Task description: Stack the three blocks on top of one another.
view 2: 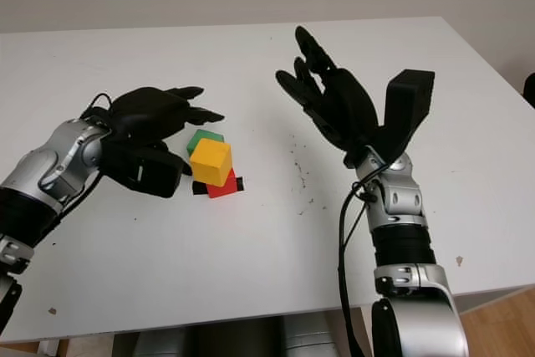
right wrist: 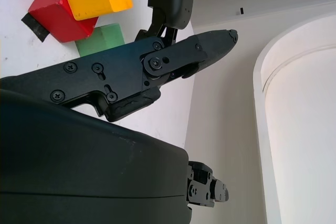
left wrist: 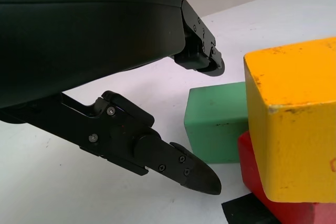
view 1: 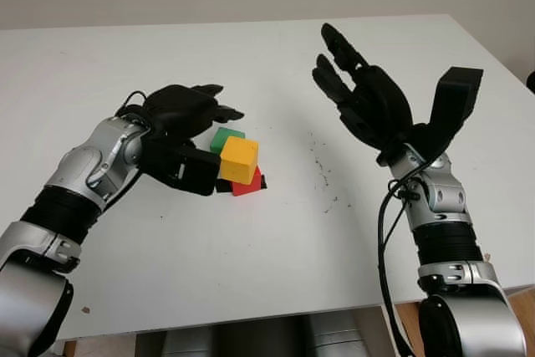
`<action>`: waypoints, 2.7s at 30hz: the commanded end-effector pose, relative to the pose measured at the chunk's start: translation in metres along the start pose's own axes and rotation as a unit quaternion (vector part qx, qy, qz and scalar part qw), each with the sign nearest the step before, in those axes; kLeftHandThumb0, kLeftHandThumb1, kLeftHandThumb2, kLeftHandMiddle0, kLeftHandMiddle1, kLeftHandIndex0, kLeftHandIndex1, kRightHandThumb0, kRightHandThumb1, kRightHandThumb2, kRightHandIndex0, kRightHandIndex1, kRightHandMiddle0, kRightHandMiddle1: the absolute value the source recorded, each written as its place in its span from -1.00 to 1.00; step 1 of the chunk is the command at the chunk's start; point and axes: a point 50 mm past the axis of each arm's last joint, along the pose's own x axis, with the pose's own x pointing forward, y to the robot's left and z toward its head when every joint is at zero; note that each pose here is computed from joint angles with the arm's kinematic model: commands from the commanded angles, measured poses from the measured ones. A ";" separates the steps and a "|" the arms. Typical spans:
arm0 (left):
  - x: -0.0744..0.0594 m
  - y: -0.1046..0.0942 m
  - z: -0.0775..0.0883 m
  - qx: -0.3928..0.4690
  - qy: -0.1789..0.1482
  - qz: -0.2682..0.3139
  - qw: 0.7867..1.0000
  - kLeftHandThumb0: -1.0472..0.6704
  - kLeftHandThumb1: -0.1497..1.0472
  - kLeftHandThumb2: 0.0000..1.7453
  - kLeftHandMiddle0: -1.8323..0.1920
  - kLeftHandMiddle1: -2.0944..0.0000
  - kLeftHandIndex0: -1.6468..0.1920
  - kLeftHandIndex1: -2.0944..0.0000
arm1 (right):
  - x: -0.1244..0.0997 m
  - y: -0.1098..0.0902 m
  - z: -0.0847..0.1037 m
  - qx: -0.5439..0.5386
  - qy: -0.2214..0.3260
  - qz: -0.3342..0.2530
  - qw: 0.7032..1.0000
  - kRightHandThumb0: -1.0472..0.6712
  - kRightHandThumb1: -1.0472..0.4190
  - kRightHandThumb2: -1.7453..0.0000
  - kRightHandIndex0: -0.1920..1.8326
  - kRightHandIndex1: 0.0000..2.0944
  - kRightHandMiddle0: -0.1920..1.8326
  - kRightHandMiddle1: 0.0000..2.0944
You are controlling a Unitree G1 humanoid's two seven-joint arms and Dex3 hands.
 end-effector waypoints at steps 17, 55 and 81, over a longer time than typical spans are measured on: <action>-0.001 -0.005 -0.003 -0.070 0.016 0.016 0.997 -0.45 0.77 -0.93 0.61 0.92 0.01 0.79 | -0.002 0.001 0.003 0.006 -0.006 0.003 1.000 -0.59 -0.91 0.94 -1.00 -1.00 -0.87 -0.95; -0.020 0.022 -0.041 -0.078 0.106 0.064 0.989 -0.20 0.92 -0.93 0.45 0.96 0.46 -0.31 | -0.002 0.002 0.000 0.003 0.003 0.004 1.000 -0.56 -0.93 0.94 -1.00 -1.00 -0.84 -0.94; -0.068 0.153 -0.041 -0.236 0.031 0.052 0.970 -0.22 0.84 -0.94 0.55 0.94 0.27 -0.25 | 0.001 0.007 -0.001 -0.003 0.003 0.015 1.000 -0.54 -0.95 0.94 -1.00 -1.00 -0.85 -0.95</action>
